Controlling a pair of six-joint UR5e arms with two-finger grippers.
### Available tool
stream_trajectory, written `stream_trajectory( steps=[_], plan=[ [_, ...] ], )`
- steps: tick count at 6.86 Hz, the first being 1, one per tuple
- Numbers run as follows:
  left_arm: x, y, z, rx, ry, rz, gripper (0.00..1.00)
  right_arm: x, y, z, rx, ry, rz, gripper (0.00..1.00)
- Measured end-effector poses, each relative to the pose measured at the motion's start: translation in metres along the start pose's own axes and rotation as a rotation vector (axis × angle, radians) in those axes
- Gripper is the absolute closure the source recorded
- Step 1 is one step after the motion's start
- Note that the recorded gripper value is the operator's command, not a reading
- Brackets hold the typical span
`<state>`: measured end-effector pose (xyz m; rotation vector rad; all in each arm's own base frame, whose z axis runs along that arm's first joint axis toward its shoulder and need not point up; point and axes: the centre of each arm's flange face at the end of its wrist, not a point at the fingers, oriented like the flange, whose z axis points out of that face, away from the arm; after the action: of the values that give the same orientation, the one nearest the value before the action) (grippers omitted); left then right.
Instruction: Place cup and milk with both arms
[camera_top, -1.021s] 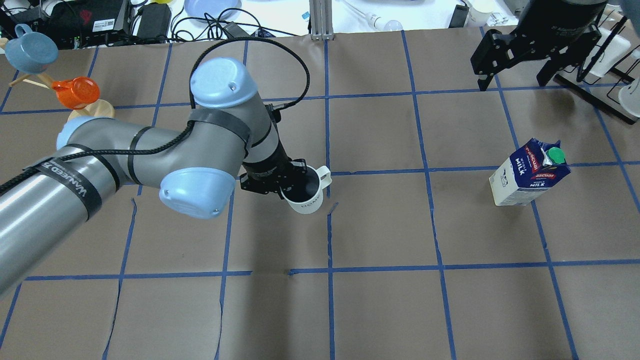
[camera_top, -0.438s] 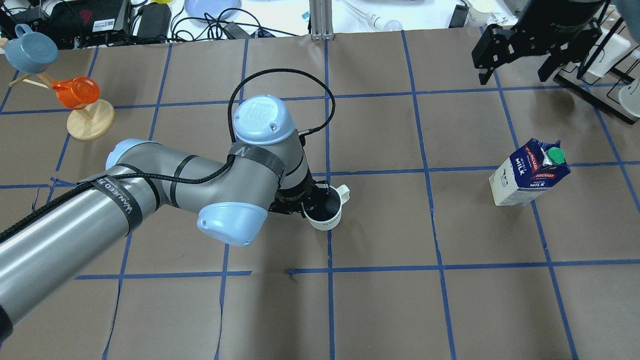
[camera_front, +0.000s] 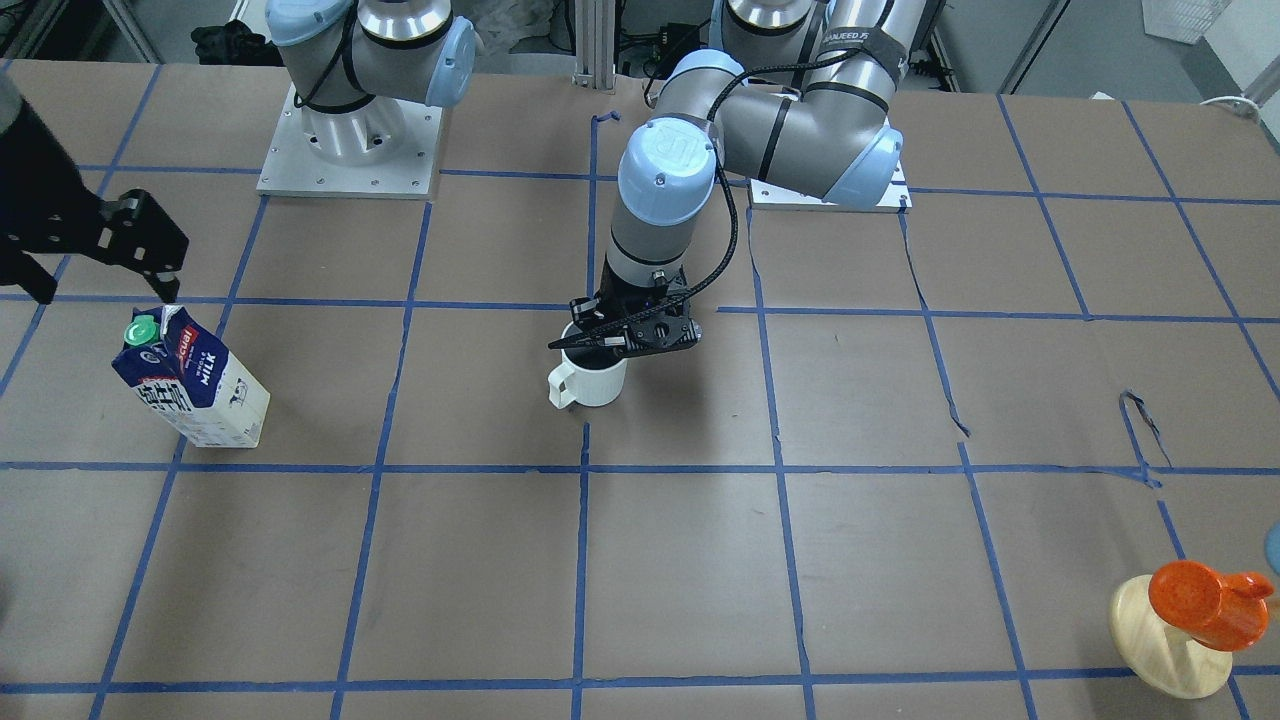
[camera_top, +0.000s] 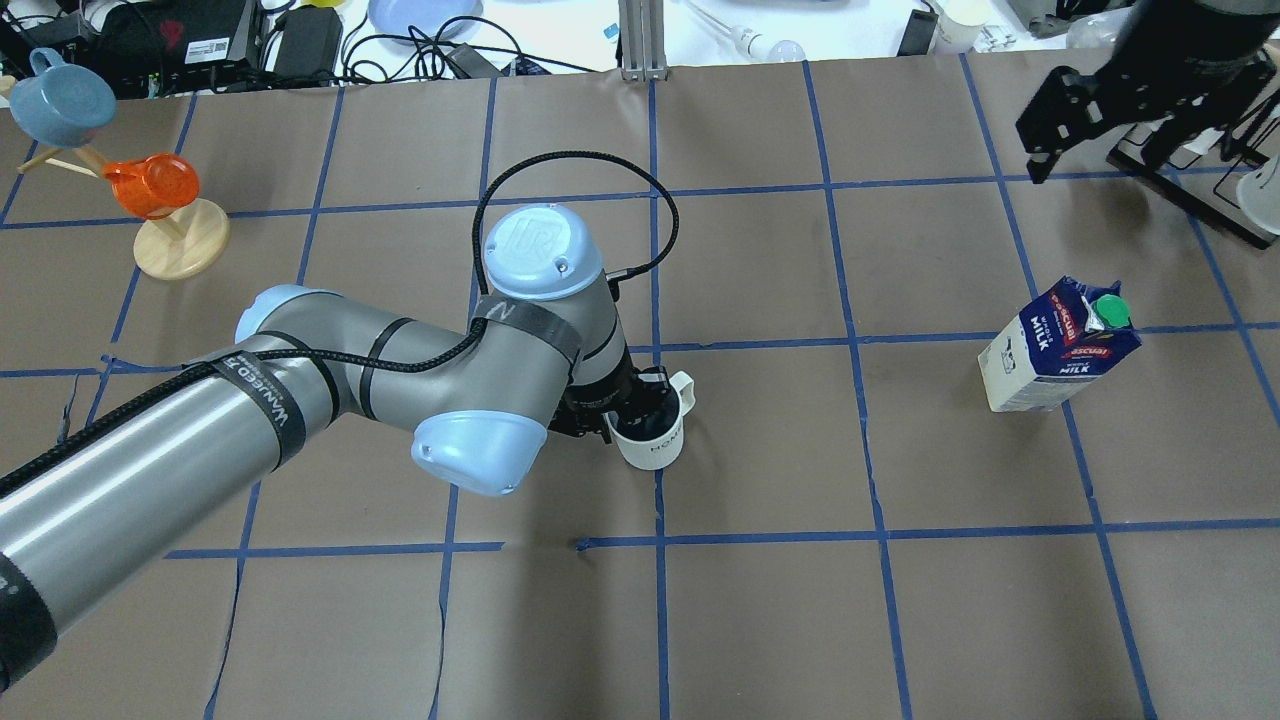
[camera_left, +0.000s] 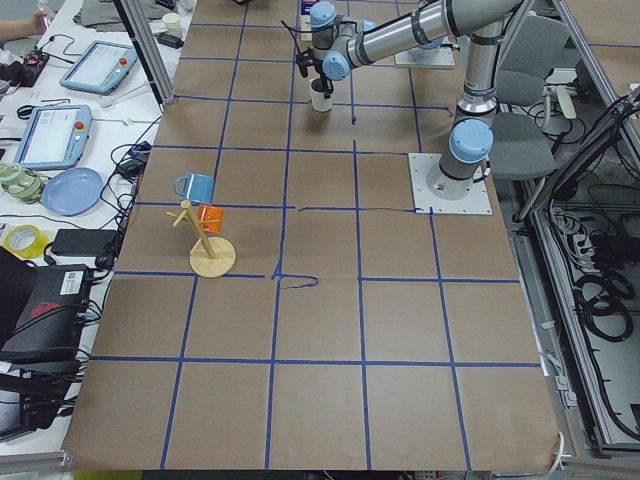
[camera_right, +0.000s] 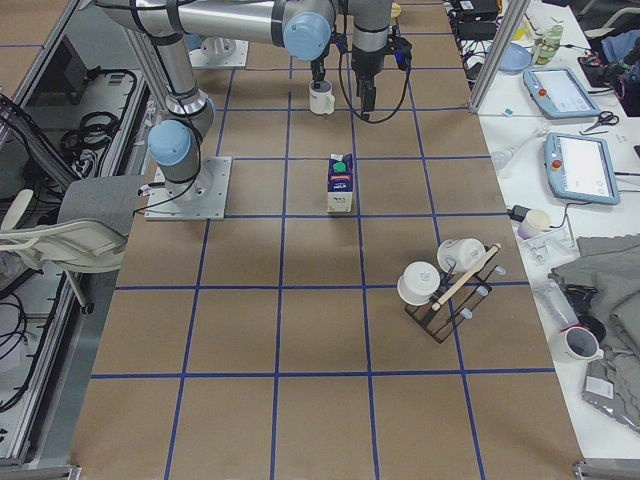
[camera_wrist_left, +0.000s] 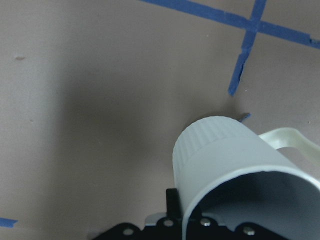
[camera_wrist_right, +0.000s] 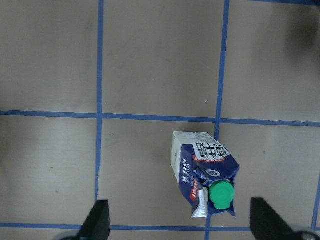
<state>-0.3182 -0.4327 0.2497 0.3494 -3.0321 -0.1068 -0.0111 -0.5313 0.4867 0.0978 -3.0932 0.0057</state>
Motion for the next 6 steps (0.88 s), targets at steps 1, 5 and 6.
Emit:
stream_trajectory(
  steps=[1, 5, 6],
  plan=[
    [0.000, -0.005, -0.016, 0.029, 0.017, 0.004, 0.00, 0.025, 0.006, 0.015, -0.026, -0.009, -0.013, 0.00],
    [-0.105, -0.078, -0.128, 0.111, -0.002, 0.154, 0.00, 0.035, 0.013, 0.086, -0.085, -0.040, -0.065, 0.00],
    [-0.137, -0.088, -0.165, 0.136, -0.022, 0.238, 0.00, 0.034, 0.015, 0.114, -0.067, -0.030, -0.098, 0.00]
  ],
)
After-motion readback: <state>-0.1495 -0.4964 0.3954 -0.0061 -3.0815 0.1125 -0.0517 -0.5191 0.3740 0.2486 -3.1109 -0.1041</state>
